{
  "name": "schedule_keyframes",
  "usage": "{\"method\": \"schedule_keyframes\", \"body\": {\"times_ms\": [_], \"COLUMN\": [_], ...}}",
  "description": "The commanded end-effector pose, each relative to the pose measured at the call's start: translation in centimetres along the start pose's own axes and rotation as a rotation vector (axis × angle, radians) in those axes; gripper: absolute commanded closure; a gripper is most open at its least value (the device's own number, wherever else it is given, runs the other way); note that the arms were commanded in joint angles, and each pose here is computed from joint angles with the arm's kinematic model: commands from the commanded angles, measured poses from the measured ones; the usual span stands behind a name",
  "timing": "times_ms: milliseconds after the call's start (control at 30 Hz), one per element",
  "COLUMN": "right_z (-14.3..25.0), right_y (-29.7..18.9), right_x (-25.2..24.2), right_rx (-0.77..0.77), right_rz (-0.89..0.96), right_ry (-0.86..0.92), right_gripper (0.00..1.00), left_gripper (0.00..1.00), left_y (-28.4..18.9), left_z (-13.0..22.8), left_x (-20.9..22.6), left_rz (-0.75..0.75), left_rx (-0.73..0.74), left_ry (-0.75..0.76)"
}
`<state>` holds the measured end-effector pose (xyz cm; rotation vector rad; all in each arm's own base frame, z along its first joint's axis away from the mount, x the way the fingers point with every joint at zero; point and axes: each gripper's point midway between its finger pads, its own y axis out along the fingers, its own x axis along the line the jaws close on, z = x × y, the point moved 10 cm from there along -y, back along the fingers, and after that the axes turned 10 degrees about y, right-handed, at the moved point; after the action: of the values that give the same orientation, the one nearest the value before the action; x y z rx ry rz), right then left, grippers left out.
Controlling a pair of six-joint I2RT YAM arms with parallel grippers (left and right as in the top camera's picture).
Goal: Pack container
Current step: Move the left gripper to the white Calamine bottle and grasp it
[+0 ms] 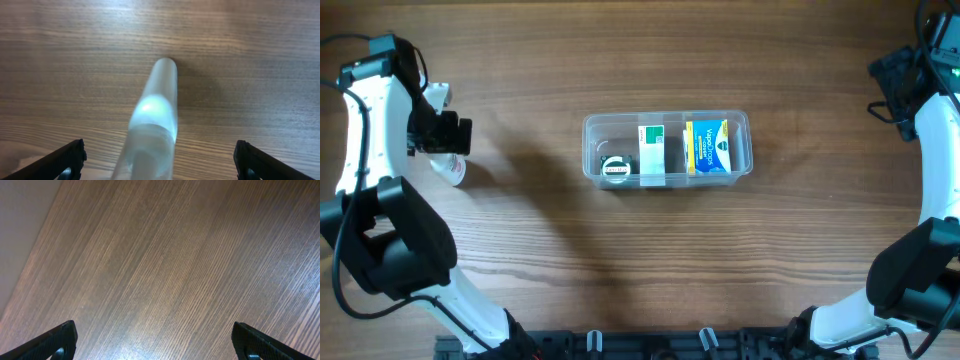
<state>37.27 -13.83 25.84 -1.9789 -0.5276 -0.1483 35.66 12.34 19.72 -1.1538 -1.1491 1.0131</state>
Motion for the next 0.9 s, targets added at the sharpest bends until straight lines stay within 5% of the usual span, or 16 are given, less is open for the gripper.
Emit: {"method": "schedule_keyframes", "body": {"times_ms": [0, 567, 867], "right_z": [0.1, 0.1, 0.1], "right_y": [0.4, 0.4, 0.4], "right_x": [-0.1, -0.1, -0.1], "right_rx": [-0.008, -0.008, -0.008], "right_rz": [0.018, 0.018, 0.018], "right_ry": [0.005, 0.006, 0.006], "right_gripper": [0.00, 0.00, 0.00], "left_gripper": [0.04, 0.04, 0.13], "left_y": [1.0, 2.6, 2.7], "left_z": [0.0, -0.1, 0.1], "left_x": [-0.1, 1.2, 1.6], "left_rz": [0.026, 0.053, 0.071], "left_rx": [0.010, -0.011, -0.018], "left_ry": [0.018, -0.032, -0.048]}}
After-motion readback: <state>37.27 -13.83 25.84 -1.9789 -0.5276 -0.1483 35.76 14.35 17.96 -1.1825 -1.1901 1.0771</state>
